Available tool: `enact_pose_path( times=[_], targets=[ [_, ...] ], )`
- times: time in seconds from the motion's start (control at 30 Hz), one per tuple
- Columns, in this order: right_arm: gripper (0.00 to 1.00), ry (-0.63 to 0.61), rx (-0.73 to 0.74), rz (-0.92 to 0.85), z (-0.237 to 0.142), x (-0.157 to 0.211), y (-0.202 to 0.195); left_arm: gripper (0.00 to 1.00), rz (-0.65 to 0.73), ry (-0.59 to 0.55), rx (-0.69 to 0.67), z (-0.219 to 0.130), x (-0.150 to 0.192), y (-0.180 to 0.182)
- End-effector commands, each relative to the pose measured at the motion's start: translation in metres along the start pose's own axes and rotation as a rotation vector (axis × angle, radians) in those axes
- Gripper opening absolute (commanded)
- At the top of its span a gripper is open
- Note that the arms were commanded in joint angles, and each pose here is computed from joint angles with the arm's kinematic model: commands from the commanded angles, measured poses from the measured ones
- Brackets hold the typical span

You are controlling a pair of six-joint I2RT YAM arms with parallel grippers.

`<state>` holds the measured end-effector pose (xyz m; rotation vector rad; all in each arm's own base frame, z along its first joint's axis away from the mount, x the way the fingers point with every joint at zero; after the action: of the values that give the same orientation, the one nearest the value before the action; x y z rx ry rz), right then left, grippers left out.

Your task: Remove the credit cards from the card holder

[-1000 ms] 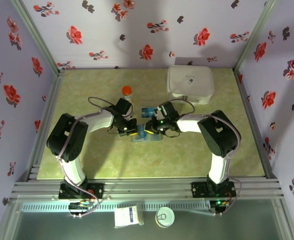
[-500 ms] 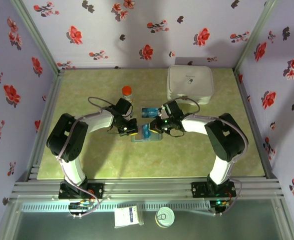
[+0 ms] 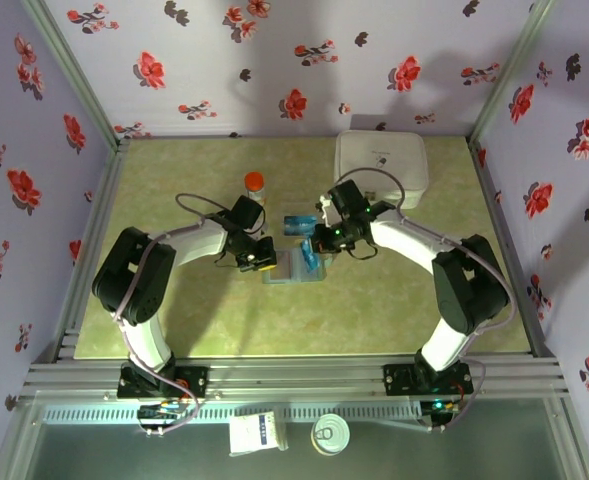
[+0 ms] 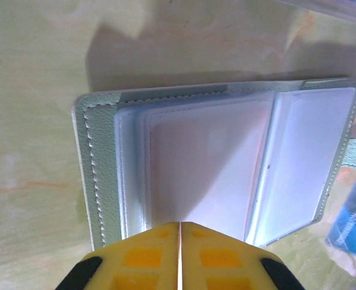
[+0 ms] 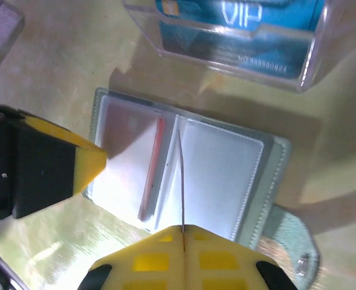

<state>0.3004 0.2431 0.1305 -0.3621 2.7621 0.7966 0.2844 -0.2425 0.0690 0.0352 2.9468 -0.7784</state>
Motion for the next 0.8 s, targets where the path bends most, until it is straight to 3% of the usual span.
enact_pose_path(
  times=[0.0,0.1,0.37,0.77],
  targets=[
    [0.0,0.086,0.145,-0.267,-0.009,0.002,-0.015,0.1,0.03,-0.04,0.013,-0.016,-0.005,-0.005],
    [0.0,0.116,0.224,-0.433,-0.017,-0.015,-0.021,0.11,0.032,-0.06,0.018,-0.023,-0.006,-0.004],
    [0.0,0.182,0.21,-0.942,-0.029,-0.048,-0.006,0.12,-0.007,-0.095,0.011,-0.038,-0.007,0.012],
    [0.0,0.249,0.109,-1.161,-0.015,-0.094,0.024,0.14,-0.079,-0.1,0.01,-0.043,-0.001,0.043]
  ],
)
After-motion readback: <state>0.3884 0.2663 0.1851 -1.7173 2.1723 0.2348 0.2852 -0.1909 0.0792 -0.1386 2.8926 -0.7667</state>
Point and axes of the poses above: each hand's point on the last joint's axis, 136 mm out from that joint toward the fingers, its own z axis out along the fingers, its own y axis along the line the jaws close on, x = y × z, the point moved 4 cm from there along -z, back along the fingers, and after that the axes turned 4 degrees about z, right-handed, at the moved point
